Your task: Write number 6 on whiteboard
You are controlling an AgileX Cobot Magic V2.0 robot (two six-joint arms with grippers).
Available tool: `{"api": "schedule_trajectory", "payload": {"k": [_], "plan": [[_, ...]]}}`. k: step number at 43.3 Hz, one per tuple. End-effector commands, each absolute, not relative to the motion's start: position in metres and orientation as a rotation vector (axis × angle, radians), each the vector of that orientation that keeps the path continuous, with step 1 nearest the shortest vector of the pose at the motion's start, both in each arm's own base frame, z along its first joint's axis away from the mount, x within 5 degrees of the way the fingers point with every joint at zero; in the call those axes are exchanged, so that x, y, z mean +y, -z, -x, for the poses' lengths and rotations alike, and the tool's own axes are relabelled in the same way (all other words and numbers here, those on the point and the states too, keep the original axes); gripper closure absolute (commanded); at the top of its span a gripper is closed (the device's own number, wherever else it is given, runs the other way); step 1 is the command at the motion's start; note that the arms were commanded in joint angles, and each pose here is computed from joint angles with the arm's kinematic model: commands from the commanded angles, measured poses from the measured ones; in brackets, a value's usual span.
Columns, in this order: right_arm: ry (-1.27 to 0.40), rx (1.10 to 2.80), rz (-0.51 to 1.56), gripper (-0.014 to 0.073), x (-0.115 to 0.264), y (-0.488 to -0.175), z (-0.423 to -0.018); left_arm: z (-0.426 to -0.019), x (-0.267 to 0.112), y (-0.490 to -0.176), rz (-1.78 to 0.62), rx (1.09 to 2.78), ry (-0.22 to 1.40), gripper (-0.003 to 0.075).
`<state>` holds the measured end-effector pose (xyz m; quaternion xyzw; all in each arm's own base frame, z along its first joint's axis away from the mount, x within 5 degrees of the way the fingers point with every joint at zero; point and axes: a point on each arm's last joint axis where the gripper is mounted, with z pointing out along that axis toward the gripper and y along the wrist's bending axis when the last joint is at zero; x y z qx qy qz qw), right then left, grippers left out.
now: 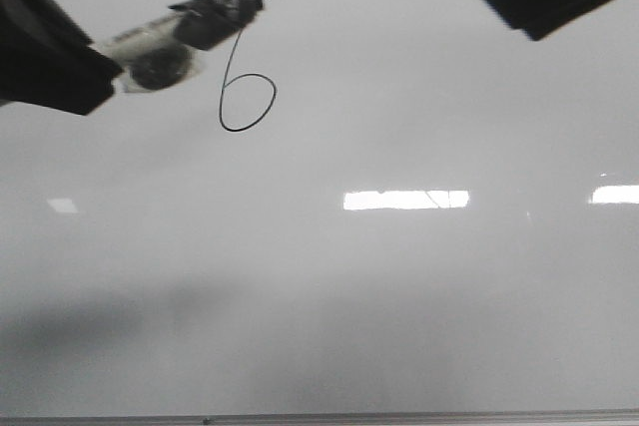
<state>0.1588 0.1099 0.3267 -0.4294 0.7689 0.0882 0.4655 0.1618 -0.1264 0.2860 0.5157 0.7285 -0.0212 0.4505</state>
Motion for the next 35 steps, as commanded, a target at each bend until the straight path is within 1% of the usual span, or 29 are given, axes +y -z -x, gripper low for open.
{"api": "schedule_trajectory", "payload": {"k": [1,6,10,13,18,20,25,28,32,35], "plan": [[-0.226,1.839,0.735,0.0309,0.08,-0.337,-0.146,-0.164,-0.108,-0.311,-0.994,1.769,0.116,0.0692],[-0.223,1.832,0.469,0.0365,0.049,-0.322,-0.121,-0.161,-0.08,-0.316,-0.764,1.827,0.139,0.0692],[-0.218,1.808,0.315,0.0433,0.033,-0.31,-0.104,-0.156,-0.057,-0.314,-0.602,1.856,0.1,0.0692],[-0.209,1.78,0.251,0.0509,0.027,-0.303,-0.092,-0.151,-0.04,-0.312,-0.468,1.878,0.071,0.0692],[-0.188,1.737,0.221,0.0638,0.021,-0.294,-0.078,-0.144,-0.016,-0.306,-0.233,1.914,0.029,0.0692],[-0.186,1.727,0.218,0.0669,0.02,-0.292,-0.075,-0.142,-0.006,-0.302,-0.166,1.933,-0.01,0.0692],[-0.186,1.722,0.219,0.0661,0.02,-0.29,-0.073,-0.14,0.012,-0.297,-0.038,1.969,-0.089,0.0692],[-0.186,1.72,0.218,0.0661,0.02,-0.291,-0.073,-0.14,0.016,-0.296,0.021,1.96,-0.088,0.0692],[-0.186,1.72,0.218,0.0661,0.02,-0.291,-0.073,-0.145,0.018,-0.294,0.03,1.967,-0.088,0.0692],[-0.186,1.721,0.218,0.0664,0.02,-0.29,-0.073,-0.155,0.019,-0.286,0.032,2.011,-0.082,0.0692]]}}
